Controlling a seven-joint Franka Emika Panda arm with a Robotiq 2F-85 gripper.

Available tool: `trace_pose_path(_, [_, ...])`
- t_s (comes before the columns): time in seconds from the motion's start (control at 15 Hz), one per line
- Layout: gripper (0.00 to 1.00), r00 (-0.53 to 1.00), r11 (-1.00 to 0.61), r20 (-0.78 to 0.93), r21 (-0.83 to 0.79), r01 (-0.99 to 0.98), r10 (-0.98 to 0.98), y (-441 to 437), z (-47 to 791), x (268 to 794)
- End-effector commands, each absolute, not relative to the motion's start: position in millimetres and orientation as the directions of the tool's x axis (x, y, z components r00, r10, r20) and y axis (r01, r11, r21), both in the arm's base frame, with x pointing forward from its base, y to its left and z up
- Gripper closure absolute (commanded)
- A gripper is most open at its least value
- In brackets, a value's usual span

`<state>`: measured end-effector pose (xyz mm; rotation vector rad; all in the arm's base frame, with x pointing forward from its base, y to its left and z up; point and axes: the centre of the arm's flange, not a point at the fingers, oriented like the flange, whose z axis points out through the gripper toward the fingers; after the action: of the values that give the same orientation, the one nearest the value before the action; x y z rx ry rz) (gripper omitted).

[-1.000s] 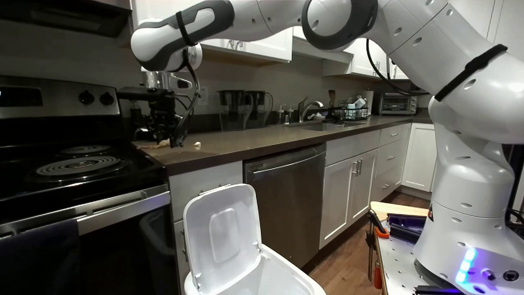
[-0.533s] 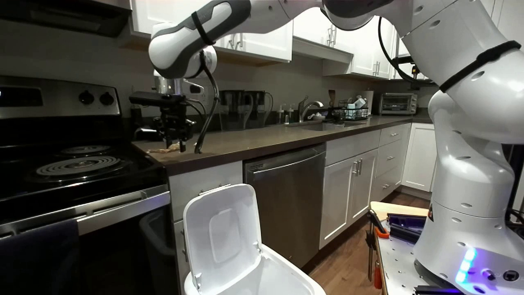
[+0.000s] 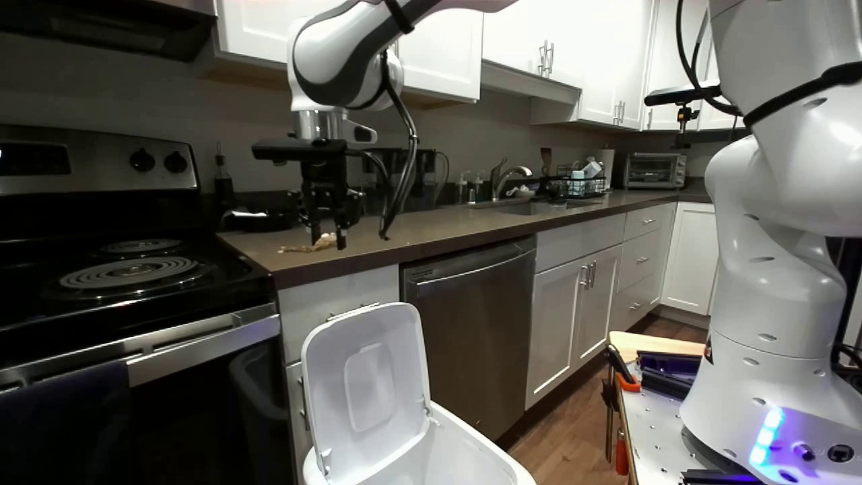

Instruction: Throw the object into the open bin

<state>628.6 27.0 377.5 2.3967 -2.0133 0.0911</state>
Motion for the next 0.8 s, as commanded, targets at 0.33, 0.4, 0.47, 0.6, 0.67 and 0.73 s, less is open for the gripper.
trace_pose_path(0.33, [0.80,0.227,-0.223,0.068,0.055,-0.973,-0.972,39.6,386.5,455.6])
trace_pose_path(0.4, [0.30,0.230,-0.227,0.068,0.052,-0.973,-0.971,40.0,386.3,445.3])
trace_pose_path(0.47, [0.29,0.221,-0.218,0.082,0.045,-0.975,-0.972,39.9,384.6,437.3])
trace_pose_path(0.6, [0.17,0.215,-0.213,0.091,0.028,-0.977,-0.972,38.1,386.7,423.5])
trace_pose_path(0.67, [0.10,0.210,-0.209,0.102,0.018,-0.978,-0.972,36.1,388.0,419.4])
trace_pose_path(0.73, [0.05,0.209,-0.209,0.105,0.006,-0.978,-0.972,33.7,389.6,416.7])
